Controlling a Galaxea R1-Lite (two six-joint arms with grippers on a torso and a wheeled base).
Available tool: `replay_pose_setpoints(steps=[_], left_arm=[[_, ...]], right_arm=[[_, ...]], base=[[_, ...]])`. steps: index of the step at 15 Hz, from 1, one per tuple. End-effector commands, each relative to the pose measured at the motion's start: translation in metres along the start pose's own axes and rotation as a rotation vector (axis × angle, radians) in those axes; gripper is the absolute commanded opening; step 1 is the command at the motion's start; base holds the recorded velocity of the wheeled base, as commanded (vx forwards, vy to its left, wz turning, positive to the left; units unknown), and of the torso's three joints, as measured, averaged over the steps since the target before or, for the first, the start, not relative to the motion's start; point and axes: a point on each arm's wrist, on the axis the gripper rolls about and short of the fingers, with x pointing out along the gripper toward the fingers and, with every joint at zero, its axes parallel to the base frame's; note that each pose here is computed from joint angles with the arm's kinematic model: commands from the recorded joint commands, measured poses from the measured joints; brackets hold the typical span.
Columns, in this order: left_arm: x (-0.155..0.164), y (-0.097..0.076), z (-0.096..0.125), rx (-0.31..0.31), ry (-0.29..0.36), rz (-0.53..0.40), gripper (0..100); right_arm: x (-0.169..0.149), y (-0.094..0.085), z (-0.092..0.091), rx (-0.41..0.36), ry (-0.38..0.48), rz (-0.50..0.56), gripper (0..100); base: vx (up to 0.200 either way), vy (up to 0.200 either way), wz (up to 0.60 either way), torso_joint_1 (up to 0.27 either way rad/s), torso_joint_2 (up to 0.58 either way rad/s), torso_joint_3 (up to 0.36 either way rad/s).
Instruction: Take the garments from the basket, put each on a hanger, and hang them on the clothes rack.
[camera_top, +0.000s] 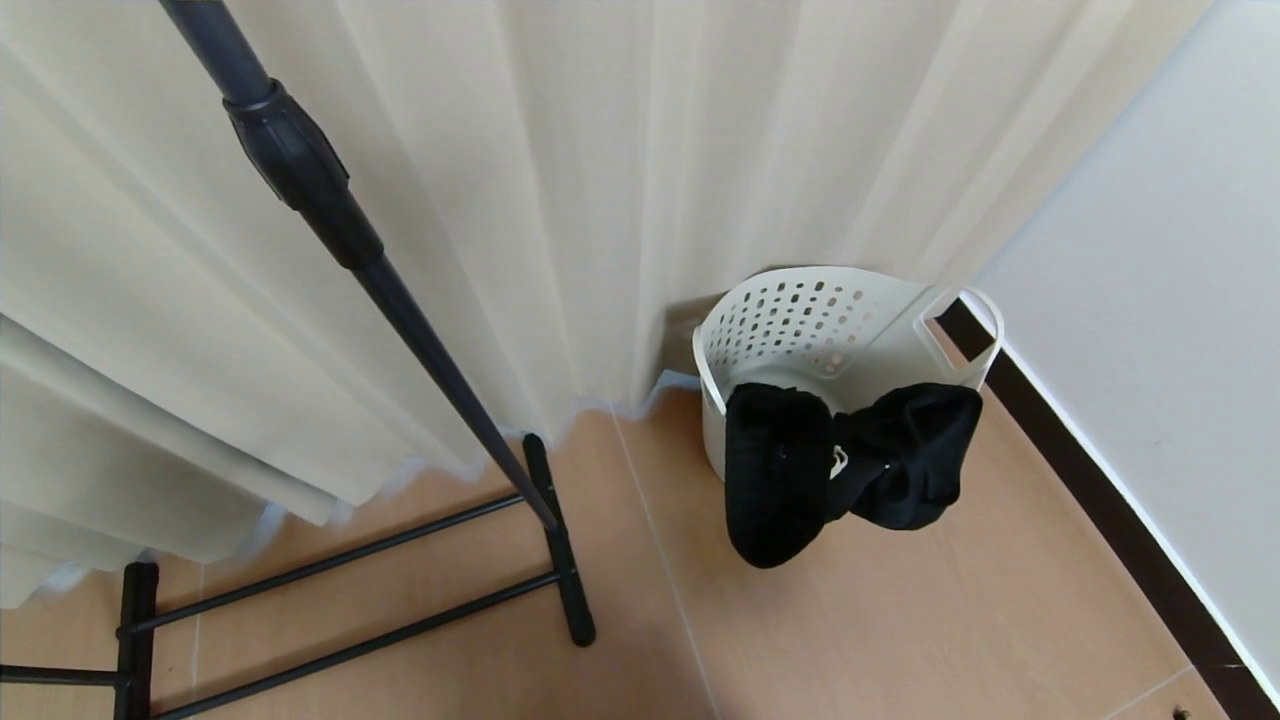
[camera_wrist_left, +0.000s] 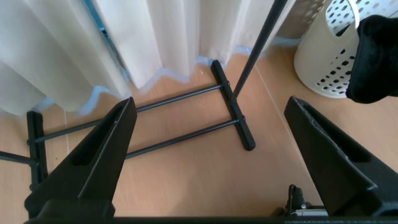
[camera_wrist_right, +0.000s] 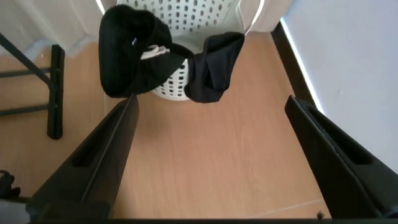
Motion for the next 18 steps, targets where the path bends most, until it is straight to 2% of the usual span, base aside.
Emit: replay_pose_setpoints(steps=[1,4,8,10,12,15,16,18], left_arm=[[0.0,0.0,0.0,-0.001,0.001,0.001,100],[0.0,0.0,0.0,0.001,0.001,0.001,100],[0.0,0.0,0.0,0.002,0.001,0.001,100],[0.0,0.0,0.0,0.002,0.001,0.001,100],[0.0,0.0,0.0,0.002,0.001,0.001,100],[0.0,0.0,0.0,0.002,0.001,0.001,100],[0.0,0.0,0.0,0.002,0.001,0.001,100],[0.0,0.0,0.0,0.002,0.001,0.001,100]], right_arm=[[0.003,0.0,0.0,-0.017,0.037,0.01,100],[0.015,0.0,-0.001,-0.038,0.189,0.037,100],[0.029,0.001,0.0,-0.067,0.325,0.143,100],[0.053,0.0,0.025,-0.069,0.396,0.16,100],[0.091,0.003,0.049,-0.079,0.471,0.196,100],[0.16,0.013,0.082,-0.111,0.495,0.238,100],[0.166,0.014,0.085,-0.121,0.496,0.245,100],[0.223,0.026,0.105,-0.237,0.492,0.263,100]], base=[[0.0,0.0,0.0,0.002,0.0,-0.163],[0.0,0.0,0.0,0.002,0.0,-0.03],[0.0,0.0,0.0,0.0,0.0,0.0],[0.0,0.0,0.0,0.0,0.0,0.0],[0.0,0.0,0.0,0.0,0.0,0.0],[0.0,0.0,0.0,0.0,0.0,0.0],[0.0,0.0,0.0,0.0,0.0,0.0],[0.0,0.0,0.0,0.0,0.0,0.0]])
